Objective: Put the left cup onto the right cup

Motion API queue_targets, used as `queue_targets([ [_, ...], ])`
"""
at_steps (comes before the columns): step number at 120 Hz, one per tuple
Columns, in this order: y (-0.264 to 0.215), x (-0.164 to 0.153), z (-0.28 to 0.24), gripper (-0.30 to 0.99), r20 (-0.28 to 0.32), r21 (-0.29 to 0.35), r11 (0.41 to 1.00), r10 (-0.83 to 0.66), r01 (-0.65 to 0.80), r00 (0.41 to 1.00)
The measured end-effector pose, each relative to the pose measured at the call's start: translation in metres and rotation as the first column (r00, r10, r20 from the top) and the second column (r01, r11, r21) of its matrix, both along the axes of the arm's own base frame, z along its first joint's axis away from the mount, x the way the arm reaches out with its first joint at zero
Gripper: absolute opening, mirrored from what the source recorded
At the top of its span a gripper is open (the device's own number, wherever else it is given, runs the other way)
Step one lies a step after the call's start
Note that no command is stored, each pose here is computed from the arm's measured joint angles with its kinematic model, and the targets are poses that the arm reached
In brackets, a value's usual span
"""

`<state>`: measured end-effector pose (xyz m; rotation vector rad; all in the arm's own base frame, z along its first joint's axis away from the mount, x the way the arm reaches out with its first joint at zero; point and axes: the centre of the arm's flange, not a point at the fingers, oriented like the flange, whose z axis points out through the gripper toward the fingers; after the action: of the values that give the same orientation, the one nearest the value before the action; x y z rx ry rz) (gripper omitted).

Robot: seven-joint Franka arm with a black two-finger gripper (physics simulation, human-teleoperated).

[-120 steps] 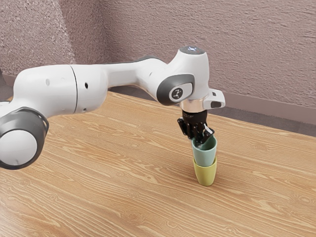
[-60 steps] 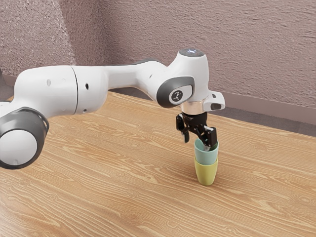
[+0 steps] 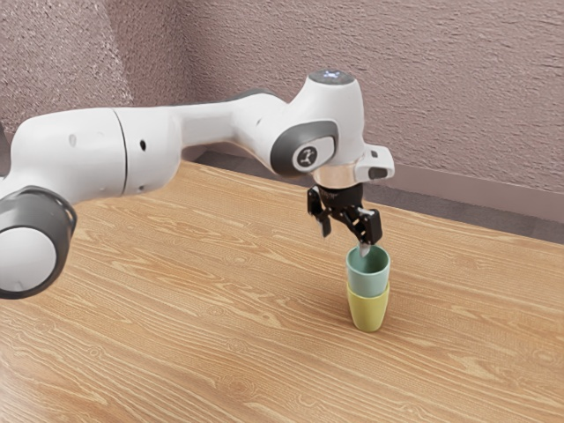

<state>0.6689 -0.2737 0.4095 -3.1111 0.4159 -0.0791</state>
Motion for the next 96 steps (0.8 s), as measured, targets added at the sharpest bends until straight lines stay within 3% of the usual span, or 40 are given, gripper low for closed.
queue_targets([
  [45,0.023,-0.022,0.064,0.69,0.063,0.027,0.999,0.022,-0.024,0.998],
  [96,0.142,-0.048,0.105,0.69,-0.013,0.082,0.973,0.22,-0.218,0.975],
])
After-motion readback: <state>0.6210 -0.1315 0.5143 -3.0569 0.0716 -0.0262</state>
